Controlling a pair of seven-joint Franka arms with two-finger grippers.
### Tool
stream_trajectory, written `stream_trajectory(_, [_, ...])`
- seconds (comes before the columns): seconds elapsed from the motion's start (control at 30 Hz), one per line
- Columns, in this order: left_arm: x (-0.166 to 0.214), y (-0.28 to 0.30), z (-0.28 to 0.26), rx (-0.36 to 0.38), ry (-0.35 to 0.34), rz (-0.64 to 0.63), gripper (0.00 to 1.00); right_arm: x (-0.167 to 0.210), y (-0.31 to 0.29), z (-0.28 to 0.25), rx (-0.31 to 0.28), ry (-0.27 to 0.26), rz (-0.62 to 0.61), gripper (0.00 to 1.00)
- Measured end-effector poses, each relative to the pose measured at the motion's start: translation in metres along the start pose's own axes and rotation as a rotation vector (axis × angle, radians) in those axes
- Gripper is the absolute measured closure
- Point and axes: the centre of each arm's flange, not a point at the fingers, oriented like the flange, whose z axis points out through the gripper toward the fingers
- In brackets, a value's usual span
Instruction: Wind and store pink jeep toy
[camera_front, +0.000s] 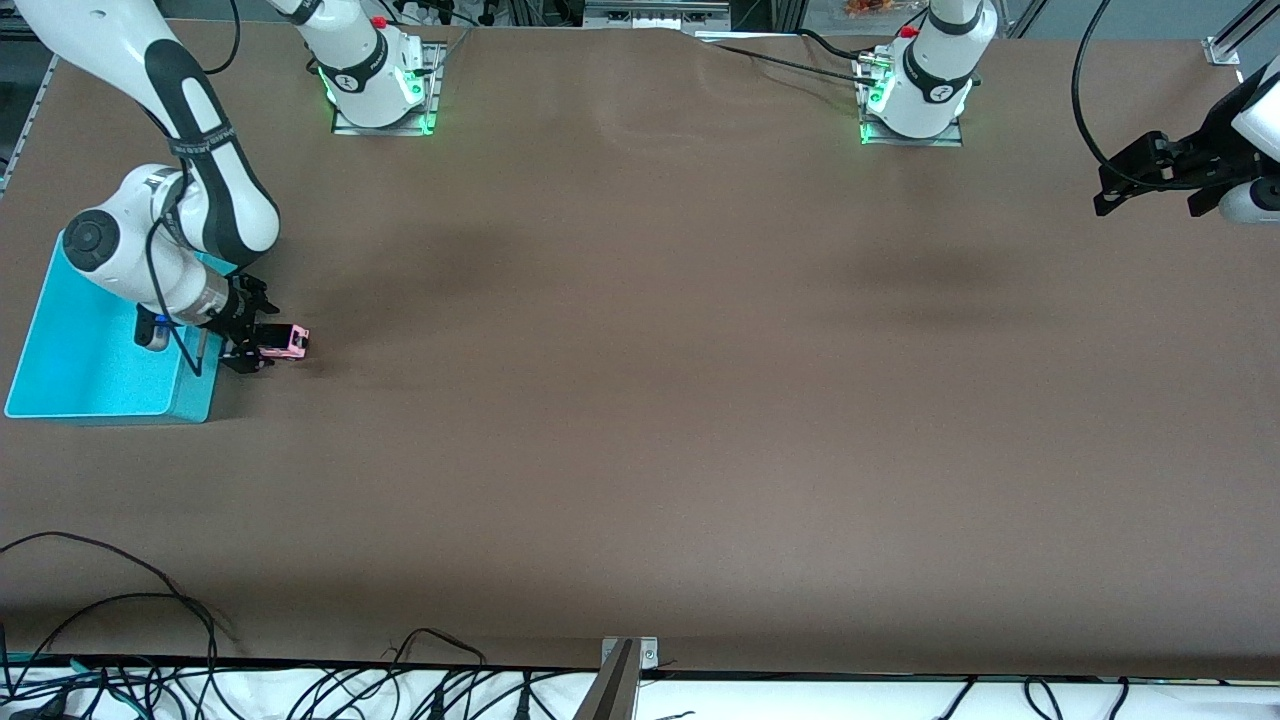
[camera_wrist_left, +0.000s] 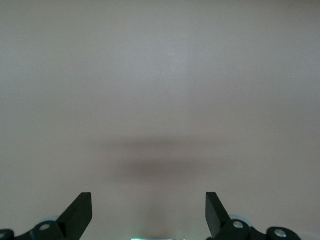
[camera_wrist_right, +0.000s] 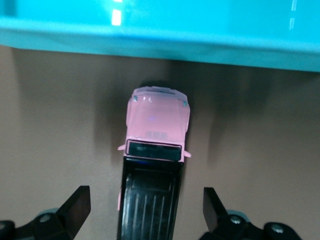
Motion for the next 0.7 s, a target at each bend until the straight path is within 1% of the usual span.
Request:
stream_trajectory(0.1, [0.000, 0.000, 0.000, 0.000, 0.000, 0.000, 0.00, 0.000, 0.000, 0.005, -0.003, 0.002, 0.029, 0.02])
stream_trajectory(0.13, [0.000, 0.000, 0.000, 0.000, 0.000, 0.000, 0.00, 0.000, 0.000, 0.005, -0.003, 0.002, 0.035, 0.06])
stream_trajectory(0.17, [0.000, 0.000, 0.000, 0.000, 0.000, 0.000, 0.00, 0.000, 0.000, 0.005, -0.003, 0.002, 0.040, 0.11])
stream_trajectory(0.2, [0.000, 0.000, 0.000, 0.000, 0.000, 0.000, 0.00, 0.000, 0.000, 0.005, -0.002, 0.003, 0.045, 0.21])
stream_trajectory(0.23, [0.000, 0.000, 0.000, 0.000, 0.000, 0.000, 0.00, 0.000, 0.000, 0.005, -0.001, 0.003, 0.048, 0.27])
stream_trajectory(0.3, [0.000, 0.000, 0.000, 0.000, 0.000, 0.000, 0.00, 0.000, 0.000, 0.004, 0.002, 0.003, 0.054, 0.37])
stream_trajectory(0.33, [0.000, 0.000, 0.000, 0.000, 0.000, 0.000, 0.00, 0.000, 0.000, 0.003, 0.003, 0.003, 0.056, 0.40])
stream_trajectory(0.4, [0.000, 0.000, 0.000, 0.000, -0.001, 0.000, 0.00, 0.000, -0.001, 0.001, 0.007, 0.004, 0.061, 0.49])
stream_trajectory(0.6, [0.000, 0.000, 0.000, 0.000, -0.002, 0.000, 0.00, -0.001, -0.005, -0.010, 0.025, 0.003, 0.077, 0.49])
stream_trajectory(0.7, [0.000, 0.000, 0.000, 0.000, -0.002, 0.000, 0.00, -0.004, -0.007, -0.021, 0.020, -0.007, 0.077, 0.49])
